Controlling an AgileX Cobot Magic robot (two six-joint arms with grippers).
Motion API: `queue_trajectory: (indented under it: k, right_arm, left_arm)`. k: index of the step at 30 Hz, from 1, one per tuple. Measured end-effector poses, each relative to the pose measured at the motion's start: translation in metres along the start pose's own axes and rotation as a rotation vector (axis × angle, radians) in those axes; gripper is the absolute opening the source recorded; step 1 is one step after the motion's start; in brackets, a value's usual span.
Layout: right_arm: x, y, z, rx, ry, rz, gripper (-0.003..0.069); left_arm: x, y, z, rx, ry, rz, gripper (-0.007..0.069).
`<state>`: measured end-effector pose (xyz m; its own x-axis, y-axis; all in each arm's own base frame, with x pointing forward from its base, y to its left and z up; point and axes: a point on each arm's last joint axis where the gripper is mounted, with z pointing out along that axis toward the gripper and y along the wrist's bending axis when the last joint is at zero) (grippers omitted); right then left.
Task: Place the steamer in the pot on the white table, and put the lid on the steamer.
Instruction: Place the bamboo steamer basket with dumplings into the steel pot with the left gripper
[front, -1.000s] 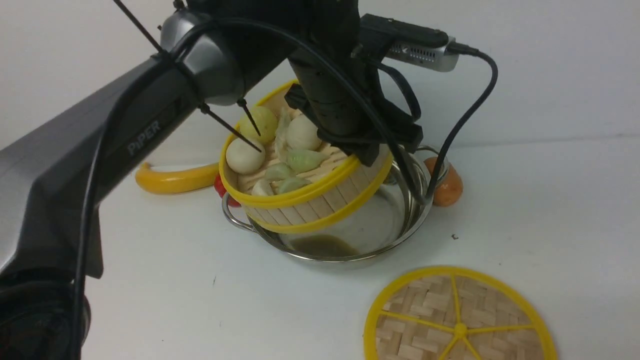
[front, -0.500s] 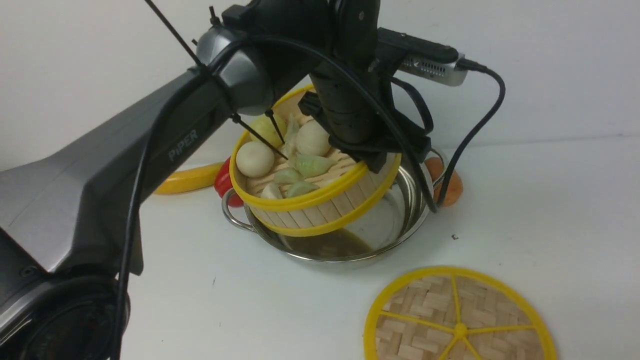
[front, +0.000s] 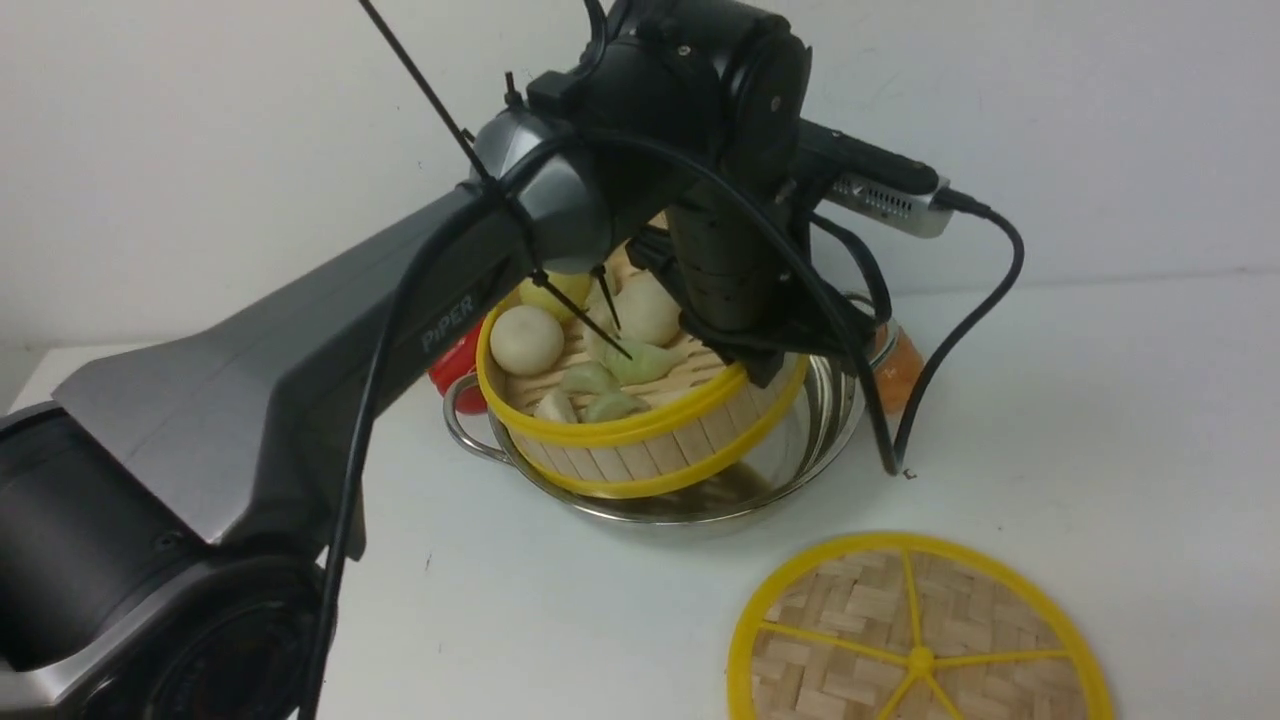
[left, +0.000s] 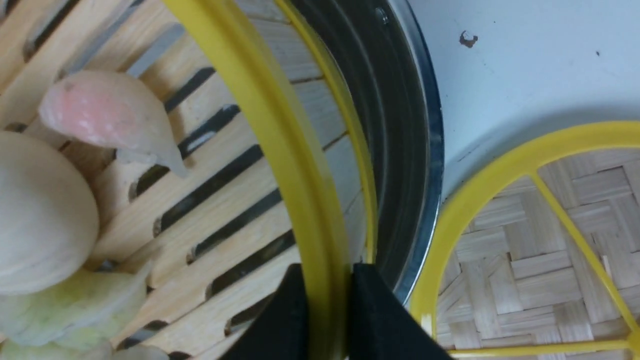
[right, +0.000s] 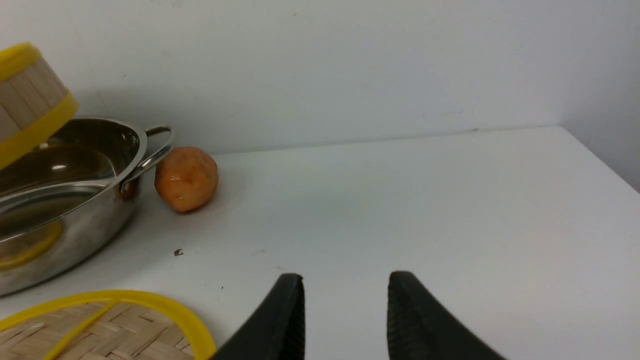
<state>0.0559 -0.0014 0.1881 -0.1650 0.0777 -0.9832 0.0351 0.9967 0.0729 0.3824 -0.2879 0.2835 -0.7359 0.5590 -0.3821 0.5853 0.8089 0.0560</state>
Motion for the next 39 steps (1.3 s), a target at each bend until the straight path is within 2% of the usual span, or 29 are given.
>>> queue_trajectory:
  k: [28, 32, 39]
  right_arm:
    - [0.0, 0.0, 0.0, 0.0, 0.0, -0.001, 0.0248]
    - [0.0, 0.0, 0.0, 0.0, 0.0, -0.001, 0.0248]
    - [0.0, 0.0, 0.0, 0.0, 0.0, -0.001, 0.0248]
  left_arm:
    - [-0.004, -0.005, 0.039, -0.017, 0.042, 0.06, 0.0075]
    - [-0.006, -0.005, 0.042, -0.009, 0.026, 0.094, 0.015]
    - [-0.011, -0.007, 0.037, 0.002, -0.032, 0.107, 0.0483]
